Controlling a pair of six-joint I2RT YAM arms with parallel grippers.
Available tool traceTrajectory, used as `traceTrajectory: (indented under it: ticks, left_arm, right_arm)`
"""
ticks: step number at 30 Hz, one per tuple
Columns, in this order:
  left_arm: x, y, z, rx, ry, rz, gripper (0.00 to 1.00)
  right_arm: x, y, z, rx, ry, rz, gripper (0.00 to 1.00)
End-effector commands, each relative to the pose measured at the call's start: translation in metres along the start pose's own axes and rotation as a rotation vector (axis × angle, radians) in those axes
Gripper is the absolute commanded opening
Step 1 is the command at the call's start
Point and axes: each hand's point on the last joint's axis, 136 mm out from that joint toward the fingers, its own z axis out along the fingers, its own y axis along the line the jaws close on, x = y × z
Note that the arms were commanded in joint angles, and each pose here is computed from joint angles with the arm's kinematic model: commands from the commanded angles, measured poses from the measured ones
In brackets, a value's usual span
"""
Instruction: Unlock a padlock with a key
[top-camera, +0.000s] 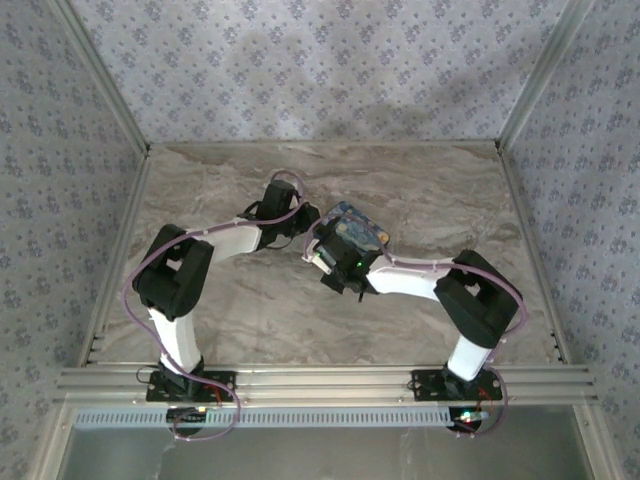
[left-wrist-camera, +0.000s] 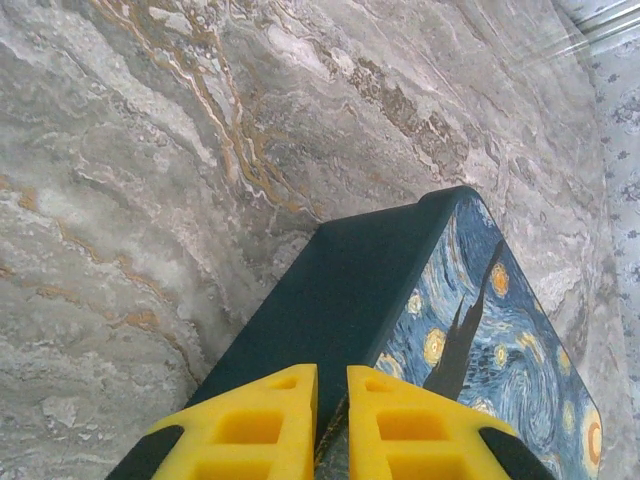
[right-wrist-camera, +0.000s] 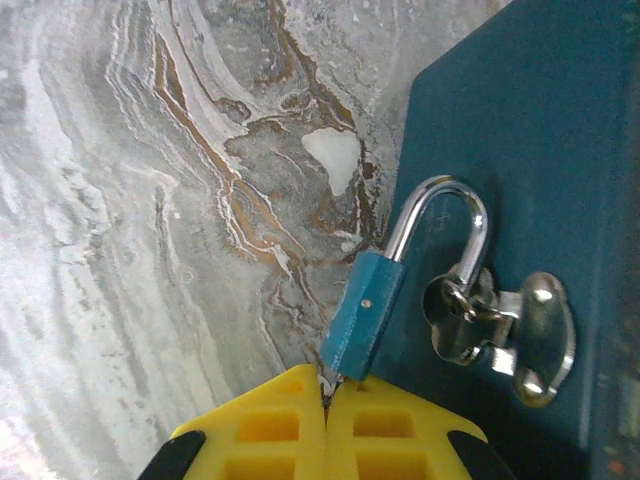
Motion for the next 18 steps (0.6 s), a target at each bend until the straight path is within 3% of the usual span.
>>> traceTrajectory:
  ticks: [1, 6, 13, 18]
  left_arm:
    - [0.068, 0.041, 0.01, -0.132, 0.216, -0.056, 0.13]
    - [0.063, 0.045, 0.008, -0.142, 0.199, -0.07, 0.13]
    - [0.053, 0.053, 0.004, -0.142, 0.162, -0.104, 0.14]
    - [0.048, 0.053, -0.001, -0.15, 0.145, -0.104, 0.17]
  right_arm:
    - [-0.071, -0.021, -0.012, 0.04, -0.227, -0.004, 0.0]
    - [-0.066, -0.016, -0.029, -0.037, -0.236, 0.116, 0.0]
    - [-0.047, -0.008, -0.067, -0.03, -0.409, 0.102, 0.0]
    - [-0.039, -0.011, -0.069, -0.016, -0.394, 0.101, 0.0]
